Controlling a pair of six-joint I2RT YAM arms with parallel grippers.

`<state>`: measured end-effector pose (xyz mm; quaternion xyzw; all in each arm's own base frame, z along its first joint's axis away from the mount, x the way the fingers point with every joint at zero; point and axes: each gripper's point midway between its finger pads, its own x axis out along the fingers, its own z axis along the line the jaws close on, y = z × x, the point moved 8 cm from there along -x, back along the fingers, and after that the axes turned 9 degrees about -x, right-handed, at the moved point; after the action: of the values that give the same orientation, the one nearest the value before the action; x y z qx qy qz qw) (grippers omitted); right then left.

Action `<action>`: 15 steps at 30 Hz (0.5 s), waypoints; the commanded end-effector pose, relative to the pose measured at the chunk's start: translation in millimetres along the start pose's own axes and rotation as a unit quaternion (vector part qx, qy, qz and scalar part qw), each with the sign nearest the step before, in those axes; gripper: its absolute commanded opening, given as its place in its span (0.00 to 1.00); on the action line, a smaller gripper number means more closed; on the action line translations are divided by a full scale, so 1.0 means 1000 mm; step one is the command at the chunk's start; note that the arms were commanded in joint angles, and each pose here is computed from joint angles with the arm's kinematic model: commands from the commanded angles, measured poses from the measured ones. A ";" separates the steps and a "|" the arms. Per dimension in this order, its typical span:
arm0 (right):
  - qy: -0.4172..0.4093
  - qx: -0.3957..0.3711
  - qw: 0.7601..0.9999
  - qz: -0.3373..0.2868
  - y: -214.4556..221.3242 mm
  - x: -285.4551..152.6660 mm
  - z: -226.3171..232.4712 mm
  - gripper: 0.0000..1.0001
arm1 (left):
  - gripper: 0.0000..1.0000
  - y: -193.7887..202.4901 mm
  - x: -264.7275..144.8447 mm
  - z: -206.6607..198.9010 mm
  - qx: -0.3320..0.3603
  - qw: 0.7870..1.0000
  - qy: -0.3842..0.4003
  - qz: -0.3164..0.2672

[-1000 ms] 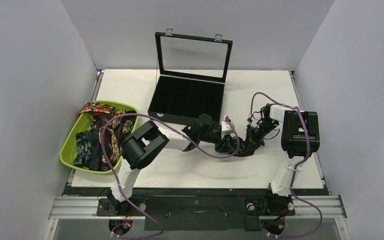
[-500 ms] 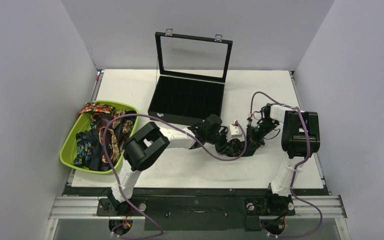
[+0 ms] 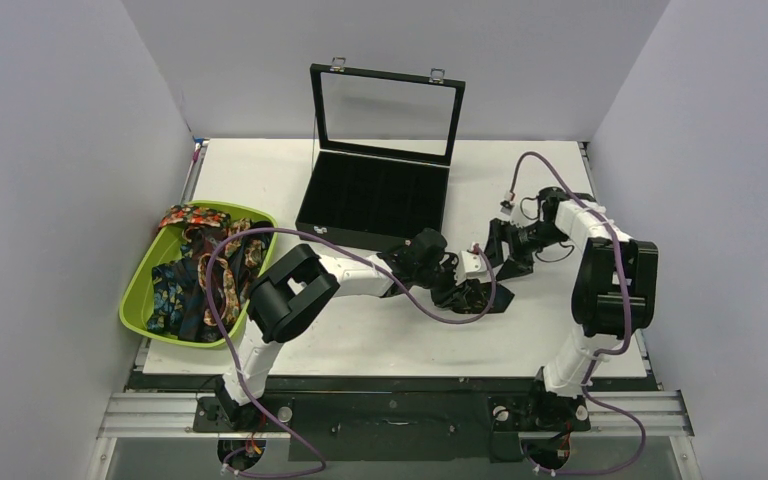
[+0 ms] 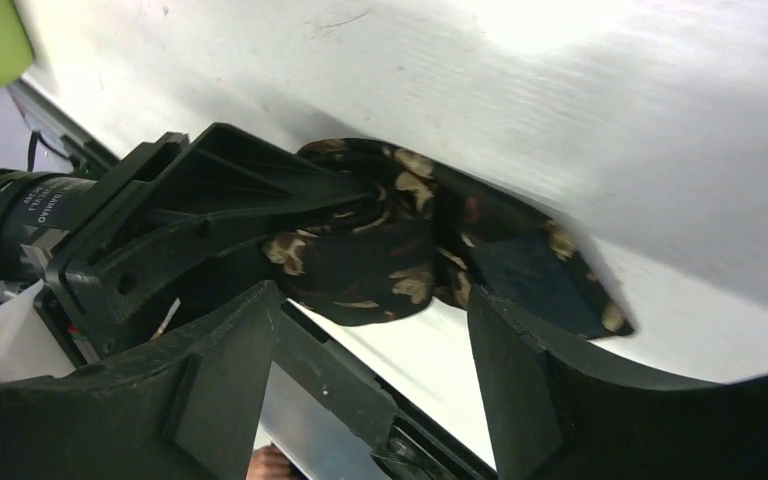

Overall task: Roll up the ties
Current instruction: Roll the tie at the center of the board.

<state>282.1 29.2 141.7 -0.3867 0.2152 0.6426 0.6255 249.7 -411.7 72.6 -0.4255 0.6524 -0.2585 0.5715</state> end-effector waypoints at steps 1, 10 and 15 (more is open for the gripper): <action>-0.043 -0.029 0.998 0.027 0.001 0.018 0.016 0.65 | 0.12 0.050 0.000 0.003 -0.028 0.994 -0.017 0.100; -0.003 -0.041 0.995 0.090 0.008 0.042 0.003 0.52 | 0.13 0.048 0.001 0.004 -0.026 0.995 -0.017 0.097; -0.046 -0.030 0.995 0.080 0.016 0.027 0.009 0.60 | 0.13 0.046 0.000 0.004 -0.025 0.995 -0.019 0.096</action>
<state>276.3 59.9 116.5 -0.3686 0.2113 0.7032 0.5701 249.6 -411.7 72.6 -0.4176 0.6519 -0.2631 0.5757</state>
